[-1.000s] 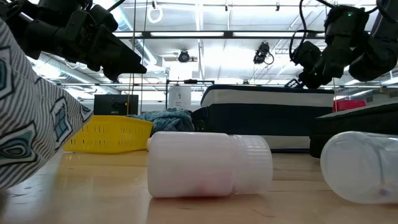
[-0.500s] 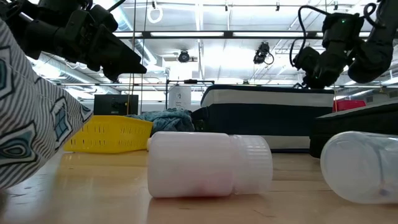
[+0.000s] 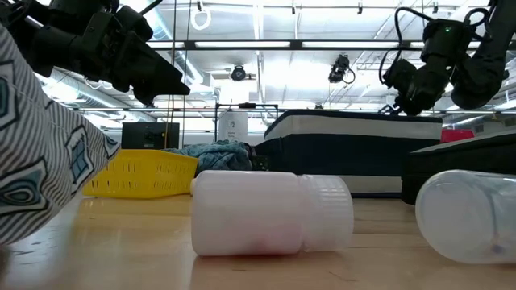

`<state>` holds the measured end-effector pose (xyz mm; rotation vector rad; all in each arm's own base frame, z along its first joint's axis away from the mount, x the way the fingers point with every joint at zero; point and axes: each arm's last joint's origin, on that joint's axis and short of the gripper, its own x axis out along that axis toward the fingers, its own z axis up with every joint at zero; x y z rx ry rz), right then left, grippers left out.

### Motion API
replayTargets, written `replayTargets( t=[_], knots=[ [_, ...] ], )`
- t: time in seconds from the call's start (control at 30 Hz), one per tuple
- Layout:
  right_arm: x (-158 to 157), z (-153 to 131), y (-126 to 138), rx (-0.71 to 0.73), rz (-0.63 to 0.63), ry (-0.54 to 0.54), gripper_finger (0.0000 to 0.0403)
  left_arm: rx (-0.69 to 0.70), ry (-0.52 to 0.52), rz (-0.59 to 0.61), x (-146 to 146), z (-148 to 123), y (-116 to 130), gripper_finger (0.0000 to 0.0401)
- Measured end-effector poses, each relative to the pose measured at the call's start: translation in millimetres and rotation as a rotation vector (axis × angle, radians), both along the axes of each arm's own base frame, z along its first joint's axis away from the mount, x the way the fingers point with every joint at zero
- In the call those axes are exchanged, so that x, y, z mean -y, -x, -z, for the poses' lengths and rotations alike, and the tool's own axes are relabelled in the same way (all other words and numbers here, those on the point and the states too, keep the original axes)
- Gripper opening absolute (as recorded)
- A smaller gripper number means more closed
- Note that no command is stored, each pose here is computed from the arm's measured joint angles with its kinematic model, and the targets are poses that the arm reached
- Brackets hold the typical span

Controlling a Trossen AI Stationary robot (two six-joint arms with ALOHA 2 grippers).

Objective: Pick & place medical supplies in basket/bin
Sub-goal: Put the bottom white rolled gauze into the blue bin

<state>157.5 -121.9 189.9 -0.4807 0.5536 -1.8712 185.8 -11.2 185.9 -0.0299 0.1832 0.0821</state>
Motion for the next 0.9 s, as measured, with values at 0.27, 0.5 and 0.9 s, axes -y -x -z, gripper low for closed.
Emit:
replayTargets(
  t=[0.27, 0.5, 0.9],
  knots=[
    [9, -8, -1, -0.050, 0.027, -0.010, 0.0038, 0.000, 0.000, 0.000, 0, 0, 0, 0.0260],
    [21, 0, 5, -0.146, 0.091, -0.074, 0.0038, 0.000, 0.001, 0.006, 0, 0, 0, 0.0260],
    [25, 8, 6, -0.193, 0.120, -0.121, 0.0038, 0.000, 0.002, 0.006, 0, 0, 0, 0.0260]
  ],
)
